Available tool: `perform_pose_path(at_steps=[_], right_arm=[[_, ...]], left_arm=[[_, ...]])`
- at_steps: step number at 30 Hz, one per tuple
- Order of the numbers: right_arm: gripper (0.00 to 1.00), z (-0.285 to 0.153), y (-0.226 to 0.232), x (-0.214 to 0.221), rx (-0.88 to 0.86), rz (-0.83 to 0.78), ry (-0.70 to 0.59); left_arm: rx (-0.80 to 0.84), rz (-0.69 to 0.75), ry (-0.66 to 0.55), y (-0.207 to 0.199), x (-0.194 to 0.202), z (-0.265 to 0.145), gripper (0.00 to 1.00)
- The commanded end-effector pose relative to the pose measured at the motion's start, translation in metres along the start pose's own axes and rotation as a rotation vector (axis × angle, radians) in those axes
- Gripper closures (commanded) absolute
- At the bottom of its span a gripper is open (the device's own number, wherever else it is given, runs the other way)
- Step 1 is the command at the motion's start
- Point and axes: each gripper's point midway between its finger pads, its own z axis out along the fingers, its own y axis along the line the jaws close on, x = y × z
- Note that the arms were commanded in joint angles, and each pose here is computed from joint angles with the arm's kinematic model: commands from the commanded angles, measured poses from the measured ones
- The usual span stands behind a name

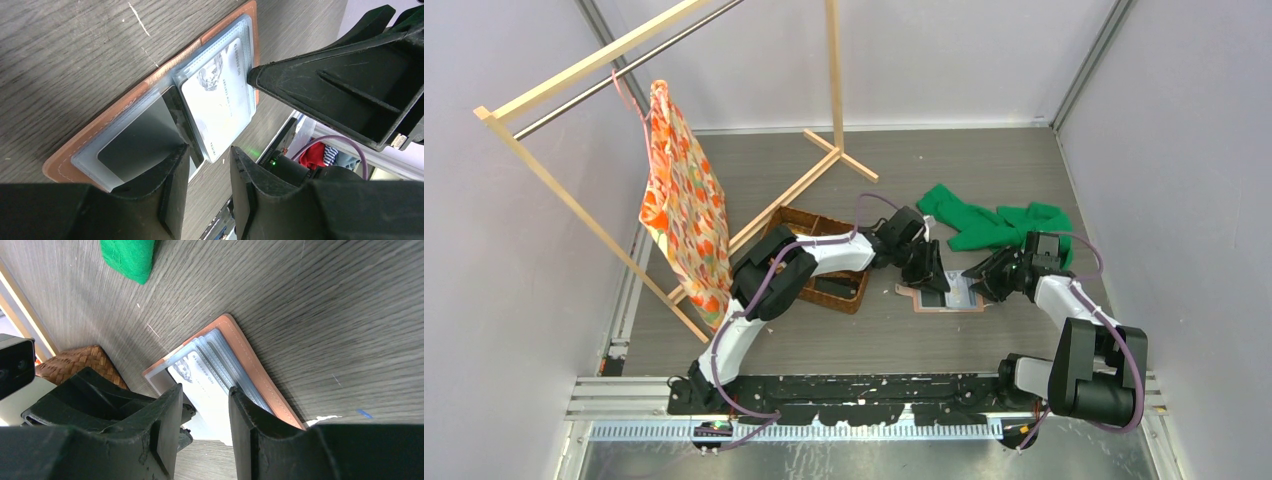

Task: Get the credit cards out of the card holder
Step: Remove the credit card from the card holder.

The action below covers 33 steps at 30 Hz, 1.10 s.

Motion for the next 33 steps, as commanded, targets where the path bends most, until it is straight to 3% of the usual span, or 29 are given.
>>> perform_pose_path(at_steps=[1,33], right_arm=[[0.55,0.003,-0.032,0.024,0.106,0.032,0.069],[0.55,0.005,-0.033,0.026,0.105,0.031,0.08]], left_arm=[[0.003,0.004,-0.018,0.004,-0.005,0.0,0.62],[0.036,-0.039,-0.054,0.025,-0.004,0.02,0.66]])
